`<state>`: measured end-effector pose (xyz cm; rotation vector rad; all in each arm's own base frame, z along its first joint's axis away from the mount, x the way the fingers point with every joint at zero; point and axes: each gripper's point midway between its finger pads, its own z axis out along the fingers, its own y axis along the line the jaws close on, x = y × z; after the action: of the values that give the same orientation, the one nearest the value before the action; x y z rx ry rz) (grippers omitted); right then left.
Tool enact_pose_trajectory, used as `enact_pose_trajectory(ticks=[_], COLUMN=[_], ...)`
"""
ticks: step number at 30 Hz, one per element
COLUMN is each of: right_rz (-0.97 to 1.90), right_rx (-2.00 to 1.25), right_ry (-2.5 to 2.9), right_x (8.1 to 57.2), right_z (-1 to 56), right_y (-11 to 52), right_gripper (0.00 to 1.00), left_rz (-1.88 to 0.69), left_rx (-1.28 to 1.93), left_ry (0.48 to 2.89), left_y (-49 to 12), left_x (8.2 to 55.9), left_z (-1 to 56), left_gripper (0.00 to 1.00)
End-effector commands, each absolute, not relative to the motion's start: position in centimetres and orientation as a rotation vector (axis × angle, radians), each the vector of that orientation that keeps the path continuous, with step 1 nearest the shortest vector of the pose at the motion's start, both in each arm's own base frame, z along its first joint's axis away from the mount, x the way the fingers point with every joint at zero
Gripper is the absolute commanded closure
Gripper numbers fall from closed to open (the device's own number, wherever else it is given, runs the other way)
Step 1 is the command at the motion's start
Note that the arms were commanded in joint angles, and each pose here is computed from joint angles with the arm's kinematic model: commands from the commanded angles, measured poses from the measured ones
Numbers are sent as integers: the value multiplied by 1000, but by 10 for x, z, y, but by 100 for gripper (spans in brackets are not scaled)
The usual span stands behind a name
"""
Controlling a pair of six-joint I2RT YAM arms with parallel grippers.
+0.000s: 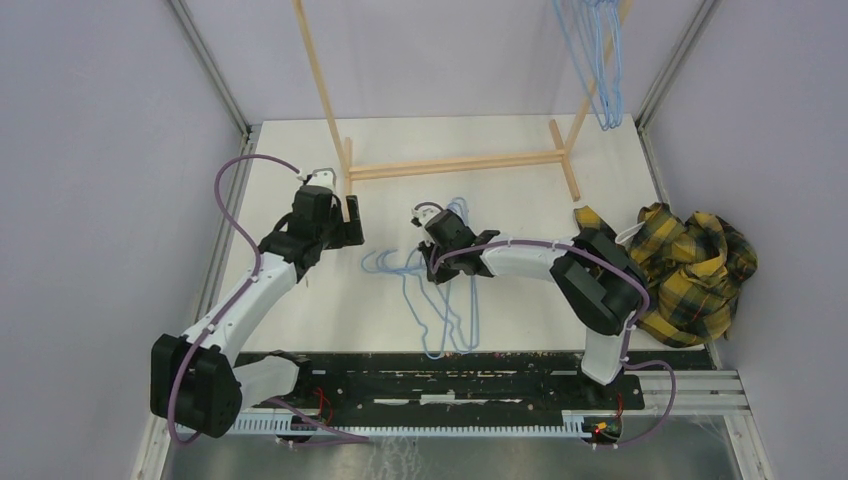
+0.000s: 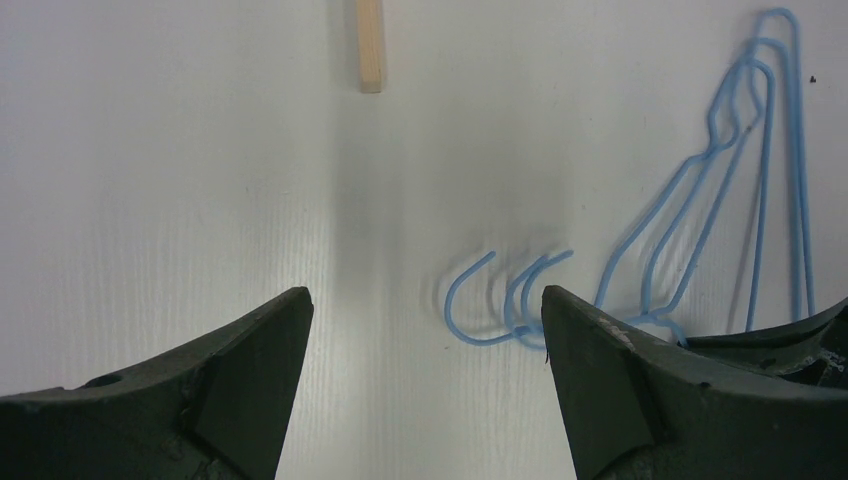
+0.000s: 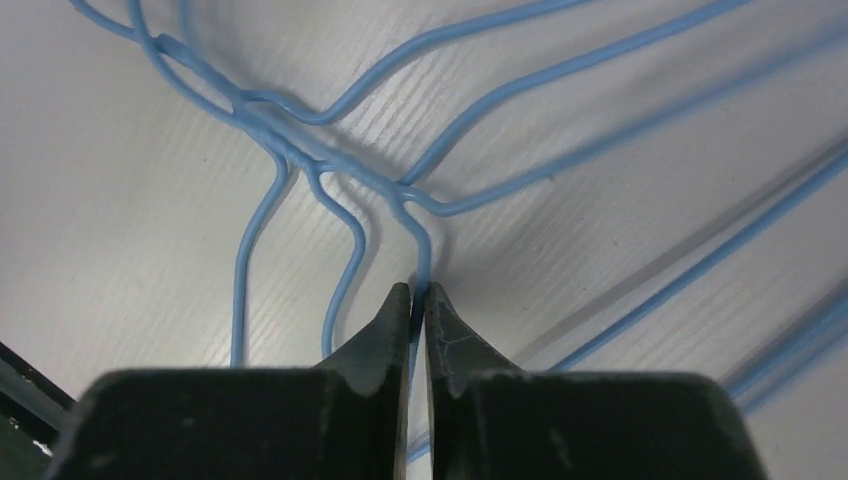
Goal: Organize the hangers
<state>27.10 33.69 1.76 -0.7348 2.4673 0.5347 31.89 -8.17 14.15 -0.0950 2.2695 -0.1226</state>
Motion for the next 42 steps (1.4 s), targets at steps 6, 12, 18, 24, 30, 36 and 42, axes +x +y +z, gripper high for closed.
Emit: enact_pose_trajectory(ticks=[6,12,18,24,30,36,42], right_rz=[512,675,843,972,1119,1298,1379], right_rx=[-617,-554,-485,-427,-382,-295,-247], right_ry=[2329,2252,2177,2046,1881,1698,1540], right_x=[293,303,304,320,353,392,431], right_z=[83,140,193,264,341,416,475], right_y=[314,308,299,298,311,315,313], right_gripper=[99,99,99,99,99,99,99], left_rz=[-175,-147,-145,-146,-142,-152,-167], left_rx=[-216,-204,-209,-198,-181,-177,-165], left_ry=[2174,2211,2219,2241,2250,2247,2243], left_y=[-92,-96,-94,-96,-100,-102,-106], left_x=[351,359,349,346,347,343,340], left_z=[161,148,129,111,107,108,114], left_gripper=[9,9,9,9,9,9,9])
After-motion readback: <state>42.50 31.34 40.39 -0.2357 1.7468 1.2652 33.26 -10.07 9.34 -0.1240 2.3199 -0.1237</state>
